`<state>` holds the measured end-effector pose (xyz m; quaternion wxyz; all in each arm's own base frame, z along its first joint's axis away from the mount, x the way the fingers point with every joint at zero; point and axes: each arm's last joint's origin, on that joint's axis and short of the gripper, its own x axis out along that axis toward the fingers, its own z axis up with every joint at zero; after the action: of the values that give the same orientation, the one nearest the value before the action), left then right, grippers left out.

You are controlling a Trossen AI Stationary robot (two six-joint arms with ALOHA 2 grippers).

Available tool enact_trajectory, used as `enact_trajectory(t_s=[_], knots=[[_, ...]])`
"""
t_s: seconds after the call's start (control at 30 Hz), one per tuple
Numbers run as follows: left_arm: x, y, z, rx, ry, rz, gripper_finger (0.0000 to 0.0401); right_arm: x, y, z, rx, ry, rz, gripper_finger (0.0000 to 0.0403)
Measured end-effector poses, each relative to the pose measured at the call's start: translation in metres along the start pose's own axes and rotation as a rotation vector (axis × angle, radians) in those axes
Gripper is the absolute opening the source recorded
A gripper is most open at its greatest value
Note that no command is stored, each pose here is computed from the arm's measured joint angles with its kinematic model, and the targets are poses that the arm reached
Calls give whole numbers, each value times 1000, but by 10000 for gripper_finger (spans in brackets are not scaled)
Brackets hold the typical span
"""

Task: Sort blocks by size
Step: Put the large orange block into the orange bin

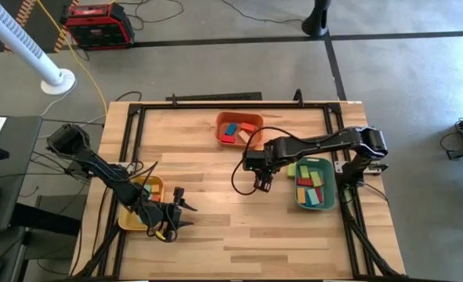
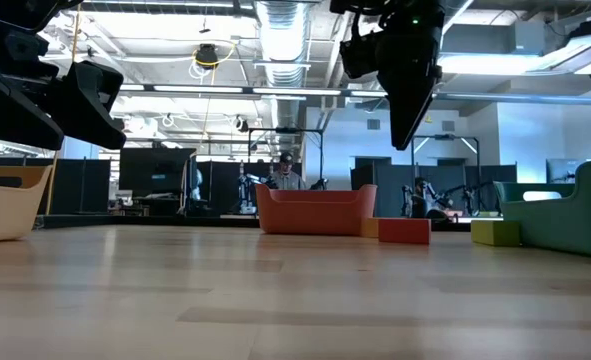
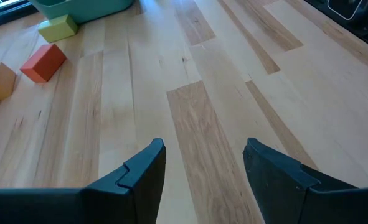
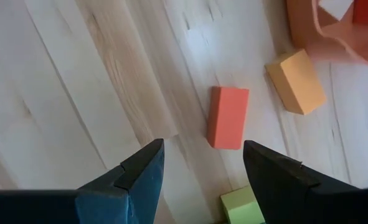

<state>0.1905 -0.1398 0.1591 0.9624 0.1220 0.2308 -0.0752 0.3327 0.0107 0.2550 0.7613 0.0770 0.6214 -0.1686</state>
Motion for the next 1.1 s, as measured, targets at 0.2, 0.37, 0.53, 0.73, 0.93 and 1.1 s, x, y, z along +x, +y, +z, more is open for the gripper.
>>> enact_trajectory(t_s=[0.2,0.37,0.53,0.73,0.93,1.1], knots=[[0,0,0,0,0,0,206,0,1,6,13,-61,22,248],[0,0,0,0,0,0,206,-1,4,14,21,-139,52,248],[0,0,0,0,0,0,206,1,-3,9,32,-81,-7,248],[0,0,1,5,-8,-1,206,3,-16,0,118,22,-108,248],[0,-1,10,45,-89,-2,206,15,-15,-15,104,109,-146,248],[-1,-1,13,16,-111,-3,206,30,-29,-27,123,225,-186,248]])
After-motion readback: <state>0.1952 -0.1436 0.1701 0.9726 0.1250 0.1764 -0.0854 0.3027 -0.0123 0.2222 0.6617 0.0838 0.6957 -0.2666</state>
